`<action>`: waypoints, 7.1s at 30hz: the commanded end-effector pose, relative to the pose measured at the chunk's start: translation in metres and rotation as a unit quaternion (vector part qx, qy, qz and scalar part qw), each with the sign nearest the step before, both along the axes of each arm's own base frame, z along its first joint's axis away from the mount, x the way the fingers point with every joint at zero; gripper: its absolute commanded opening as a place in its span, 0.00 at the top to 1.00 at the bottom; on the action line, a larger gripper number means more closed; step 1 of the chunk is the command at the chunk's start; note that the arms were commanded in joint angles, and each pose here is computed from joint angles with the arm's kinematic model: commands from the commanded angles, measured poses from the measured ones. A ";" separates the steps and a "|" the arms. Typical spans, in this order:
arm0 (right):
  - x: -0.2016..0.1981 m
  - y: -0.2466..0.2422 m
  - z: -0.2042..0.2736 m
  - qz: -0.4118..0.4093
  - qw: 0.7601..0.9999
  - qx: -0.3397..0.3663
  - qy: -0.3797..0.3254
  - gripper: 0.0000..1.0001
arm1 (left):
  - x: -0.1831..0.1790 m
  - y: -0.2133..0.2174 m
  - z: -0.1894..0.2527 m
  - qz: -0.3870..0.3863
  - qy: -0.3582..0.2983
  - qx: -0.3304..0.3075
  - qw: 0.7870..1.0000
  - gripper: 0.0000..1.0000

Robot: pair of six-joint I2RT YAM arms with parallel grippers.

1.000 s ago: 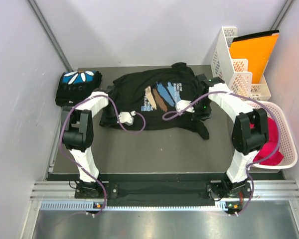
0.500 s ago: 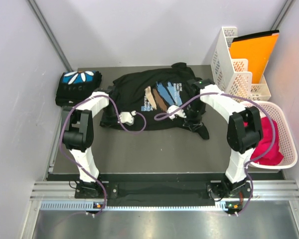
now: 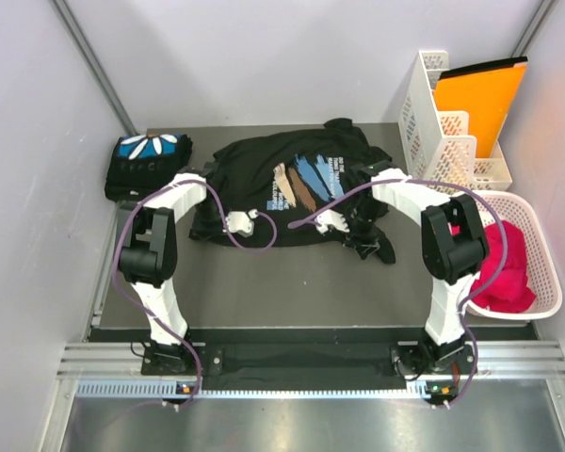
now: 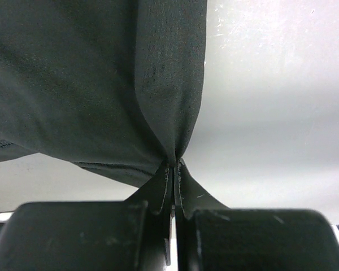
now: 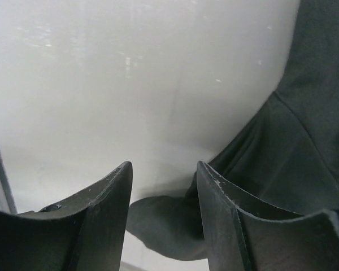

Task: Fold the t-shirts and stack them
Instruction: Flatten the tshirt out

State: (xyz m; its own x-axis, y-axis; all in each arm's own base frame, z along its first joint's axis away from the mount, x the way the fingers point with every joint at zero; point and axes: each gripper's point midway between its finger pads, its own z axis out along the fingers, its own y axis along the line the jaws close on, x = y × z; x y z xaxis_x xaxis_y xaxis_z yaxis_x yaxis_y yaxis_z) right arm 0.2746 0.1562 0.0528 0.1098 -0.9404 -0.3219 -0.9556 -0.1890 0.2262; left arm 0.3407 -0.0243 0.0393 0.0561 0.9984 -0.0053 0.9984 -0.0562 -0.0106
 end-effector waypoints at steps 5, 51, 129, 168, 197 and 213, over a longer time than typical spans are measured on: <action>0.029 -0.007 -0.004 -0.026 0.998 -0.013 -0.053 0.50 | 0.001 -0.004 0.003 -0.009 -0.004 -0.012 1.000 1.00; 0.015 0.001 0.007 0.002 1.000 0.005 0.024 1.00 | 0.005 -0.007 0.007 -0.007 -0.021 -0.026 0.999 1.00; -0.021 0.156 -0.024 0.058 0.987 0.111 -0.096 0.61 | 0.012 -0.033 0.007 -0.012 -0.025 -0.045 0.999 1.00; -0.059 0.170 0.030 0.100 0.982 0.152 -0.054 0.51 | 0.013 -0.030 0.011 -0.017 -0.032 -0.039 0.999 1.00; -0.033 0.158 0.013 0.095 0.986 0.100 -0.089 1.00 | 0.021 -0.034 0.028 -0.013 -0.069 -0.053 0.996 1.00; 0.009 0.102 0.059 0.141 0.987 0.078 -0.027 1.00 | 0.015 -0.032 0.037 -0.005 -0.082 -0.054 0.995 1.00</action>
State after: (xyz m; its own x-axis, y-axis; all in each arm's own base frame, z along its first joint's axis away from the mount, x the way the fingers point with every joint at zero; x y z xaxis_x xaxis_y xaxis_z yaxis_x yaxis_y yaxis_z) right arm 0.2820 0.2636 0.0930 0.4066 -0.8205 -0.4018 -0.8742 -0.4772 0.0899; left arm 0.3604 -0.0517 0.0647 0.0522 0.9946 -0.0892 0.9895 -0.0395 0.1393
